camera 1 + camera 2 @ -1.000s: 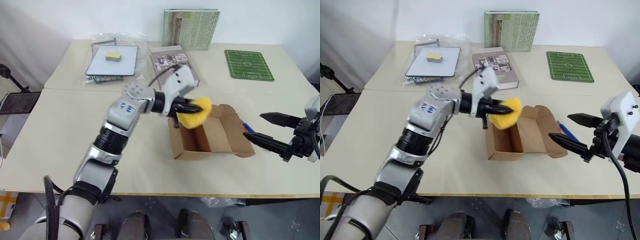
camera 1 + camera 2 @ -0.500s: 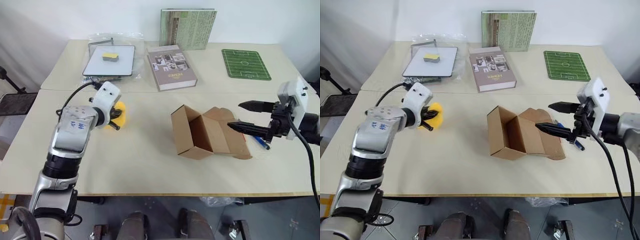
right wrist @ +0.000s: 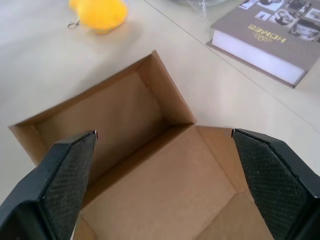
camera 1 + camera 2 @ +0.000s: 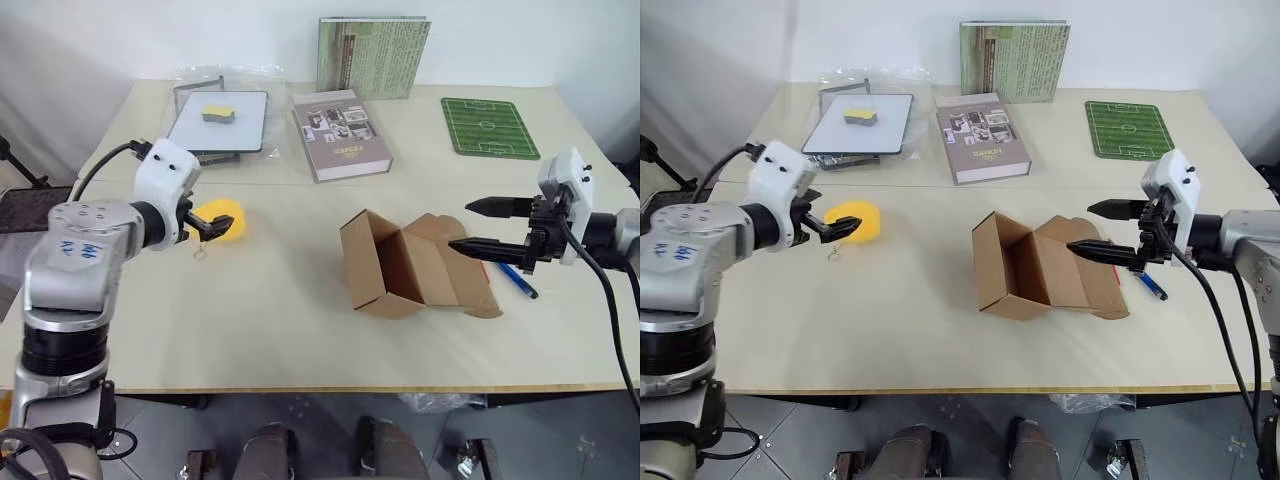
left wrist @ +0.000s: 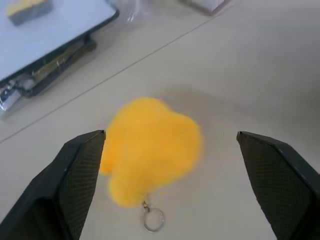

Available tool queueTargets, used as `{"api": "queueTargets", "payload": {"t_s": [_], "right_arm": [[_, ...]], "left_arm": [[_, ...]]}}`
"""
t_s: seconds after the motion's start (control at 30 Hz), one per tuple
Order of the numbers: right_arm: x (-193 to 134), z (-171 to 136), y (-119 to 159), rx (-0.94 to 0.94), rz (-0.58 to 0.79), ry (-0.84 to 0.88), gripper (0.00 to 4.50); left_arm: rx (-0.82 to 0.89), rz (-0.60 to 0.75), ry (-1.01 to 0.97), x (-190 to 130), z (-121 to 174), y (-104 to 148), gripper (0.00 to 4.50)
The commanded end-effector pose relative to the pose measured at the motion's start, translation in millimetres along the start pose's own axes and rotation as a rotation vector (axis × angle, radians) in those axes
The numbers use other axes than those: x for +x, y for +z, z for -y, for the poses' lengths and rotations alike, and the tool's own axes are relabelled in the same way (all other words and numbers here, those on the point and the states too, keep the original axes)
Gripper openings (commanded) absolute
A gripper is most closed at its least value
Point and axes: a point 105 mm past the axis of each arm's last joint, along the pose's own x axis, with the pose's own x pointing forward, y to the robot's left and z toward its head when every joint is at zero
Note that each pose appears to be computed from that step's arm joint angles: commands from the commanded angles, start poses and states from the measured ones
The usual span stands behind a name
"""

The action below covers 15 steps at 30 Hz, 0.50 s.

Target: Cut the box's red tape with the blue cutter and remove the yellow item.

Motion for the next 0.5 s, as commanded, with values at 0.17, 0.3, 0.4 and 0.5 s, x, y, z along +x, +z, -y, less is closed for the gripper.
{"api": "queueTargets", "payload": {"t_s": [0.17,0.3,0.4,0.5], "right_arm": [[-39.7,14.0,-26.1,-0.144,-0.024,-0.080,4.50],[-61.9,13.5,-79.7,-0.142,-0.208,-0.048,4.50],[-71.3,11.6,-104.9,-0.109,-0.278,-0.038,4.50],[-72.8,16.2,-114.9,-0.066,-0.269,-0.087,4.50]], "left_arm": [[-0.013,0.335,-0.383,-16.5,71.3,-3.8,4.46],[-0.033,0.447,-0.411,-27.5,81.3,-27.7,4.46],[-0.064,0.379,-0.530,-32.8,101.9,-59.4,4.46],[-0.055,0.395,-0.555,-38.3,110.1,-72.9,4.46]]}}
